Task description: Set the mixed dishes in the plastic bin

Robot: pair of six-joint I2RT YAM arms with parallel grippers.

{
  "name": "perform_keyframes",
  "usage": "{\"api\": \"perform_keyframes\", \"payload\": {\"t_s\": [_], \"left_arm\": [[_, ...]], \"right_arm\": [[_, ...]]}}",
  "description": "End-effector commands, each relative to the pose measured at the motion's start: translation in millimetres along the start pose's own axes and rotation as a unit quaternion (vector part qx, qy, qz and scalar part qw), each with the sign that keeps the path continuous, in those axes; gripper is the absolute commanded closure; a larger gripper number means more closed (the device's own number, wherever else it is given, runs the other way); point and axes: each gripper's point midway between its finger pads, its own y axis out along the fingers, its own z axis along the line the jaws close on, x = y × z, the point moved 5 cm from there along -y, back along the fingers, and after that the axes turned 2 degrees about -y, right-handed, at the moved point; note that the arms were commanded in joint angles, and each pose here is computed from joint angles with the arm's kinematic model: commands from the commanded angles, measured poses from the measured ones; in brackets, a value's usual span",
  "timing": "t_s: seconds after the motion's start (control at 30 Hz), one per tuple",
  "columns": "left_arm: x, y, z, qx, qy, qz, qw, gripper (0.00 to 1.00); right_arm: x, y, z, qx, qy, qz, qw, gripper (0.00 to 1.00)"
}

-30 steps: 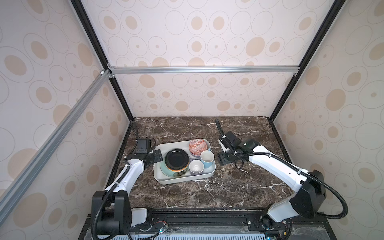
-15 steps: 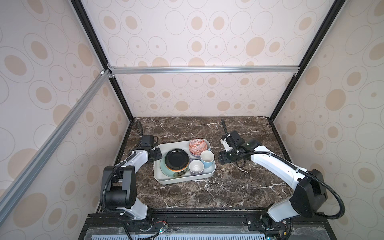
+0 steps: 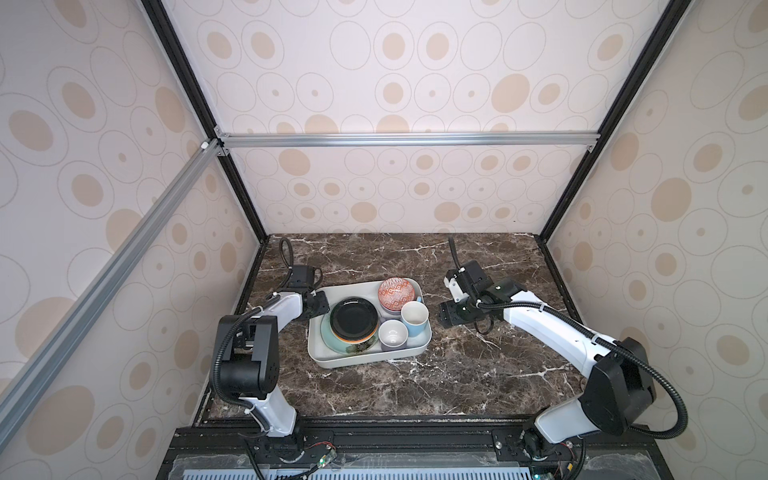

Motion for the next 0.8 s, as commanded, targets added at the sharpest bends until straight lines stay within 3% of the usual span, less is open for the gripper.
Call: {"api": "perform_keyframes", "payload": {"t_s": [0.0,0.27,0.5,0.77], "left_arm": [[9,5,-41,-0.058,0.012,-0.003,0.998,0.59],[3,4,-66,-0.079,0.017,0.005,0.997,0.62],[-15,5,-65,-0.074,0.007,0.015,0.997,0.68],[-17,-7,-64,-0.078,0.004,0.002,0.997,0.65]], "right_arm": [[-2,-7,-4,-0.004,-0.002,-0.006,1.000,0.23],[-4,-8,-13,-0.012,0.007,-0.005,1.000,0.23],[-6,-8,-19,-0.014,0.015,-0.006,1.000,0.23],[-5,-22,-25,-0.021,0.016,-0.023,0.999,0.22]]}}
